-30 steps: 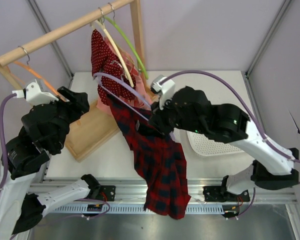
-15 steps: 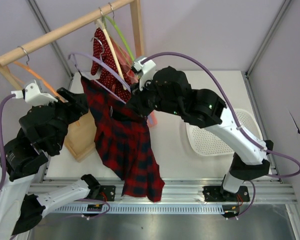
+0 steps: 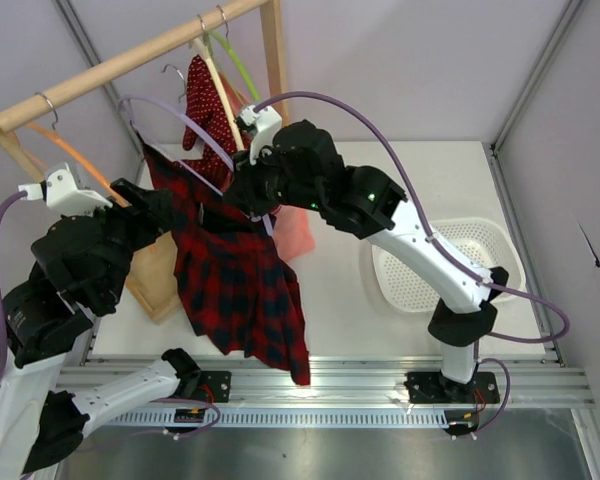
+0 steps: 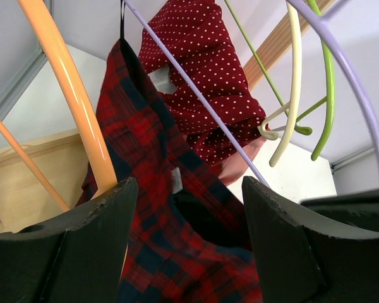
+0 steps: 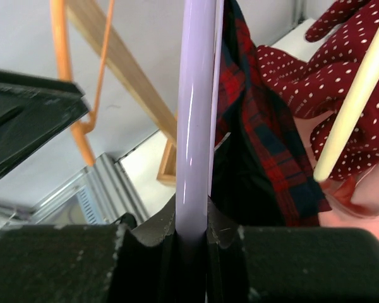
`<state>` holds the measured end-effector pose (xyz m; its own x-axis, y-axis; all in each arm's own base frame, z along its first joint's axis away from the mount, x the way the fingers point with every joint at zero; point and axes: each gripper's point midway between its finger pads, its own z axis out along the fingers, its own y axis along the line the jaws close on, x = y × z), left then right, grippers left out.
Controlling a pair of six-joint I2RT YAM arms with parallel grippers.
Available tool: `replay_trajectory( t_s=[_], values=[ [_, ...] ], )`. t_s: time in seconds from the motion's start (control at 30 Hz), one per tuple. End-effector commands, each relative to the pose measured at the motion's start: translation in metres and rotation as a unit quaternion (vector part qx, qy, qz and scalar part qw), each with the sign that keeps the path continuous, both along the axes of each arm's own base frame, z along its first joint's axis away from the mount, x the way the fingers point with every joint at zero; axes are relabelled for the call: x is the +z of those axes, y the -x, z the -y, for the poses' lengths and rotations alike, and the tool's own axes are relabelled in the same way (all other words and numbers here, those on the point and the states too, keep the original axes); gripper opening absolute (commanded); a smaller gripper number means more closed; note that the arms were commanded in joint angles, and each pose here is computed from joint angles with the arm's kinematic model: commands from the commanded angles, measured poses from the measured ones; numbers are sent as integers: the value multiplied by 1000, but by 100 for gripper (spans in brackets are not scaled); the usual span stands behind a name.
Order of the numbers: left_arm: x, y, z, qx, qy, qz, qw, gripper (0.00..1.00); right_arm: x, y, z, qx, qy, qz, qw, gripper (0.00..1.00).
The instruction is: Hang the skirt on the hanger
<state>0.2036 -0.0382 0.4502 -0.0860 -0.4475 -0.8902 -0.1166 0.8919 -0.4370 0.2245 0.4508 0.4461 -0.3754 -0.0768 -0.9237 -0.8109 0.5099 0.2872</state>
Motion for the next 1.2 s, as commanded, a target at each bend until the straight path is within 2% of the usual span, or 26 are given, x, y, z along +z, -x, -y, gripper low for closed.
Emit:
replay_trajectory(
  t_s=[0.0, 0.13, 0.5, 0.87, 1.17],
  values=[
    [1, -2, -7, 16, -16, 5, 1000, 74, 91, -22, 6, -46, -129, 86, 987, 0],
    [-5, -4, -4, 15, -18, 1, 1000, 74, 99, -40, 8, -81, -146, 102, 981, 0],
    [-12, -9, 2, 9, -20, -4, 1000, 74, 121, -62, 1, -83, -182, 148, 969, 0],
    [-24, -14, 13, -5, -16, -9, 1000, 74, 83, -91, -28, -87, -146, 161, 972, 0],
    [-43, -14, 18, -17, -21, -23, 999, 74, 76, -106, -36, -112, -153, 164, 968, 0]
  ],
)
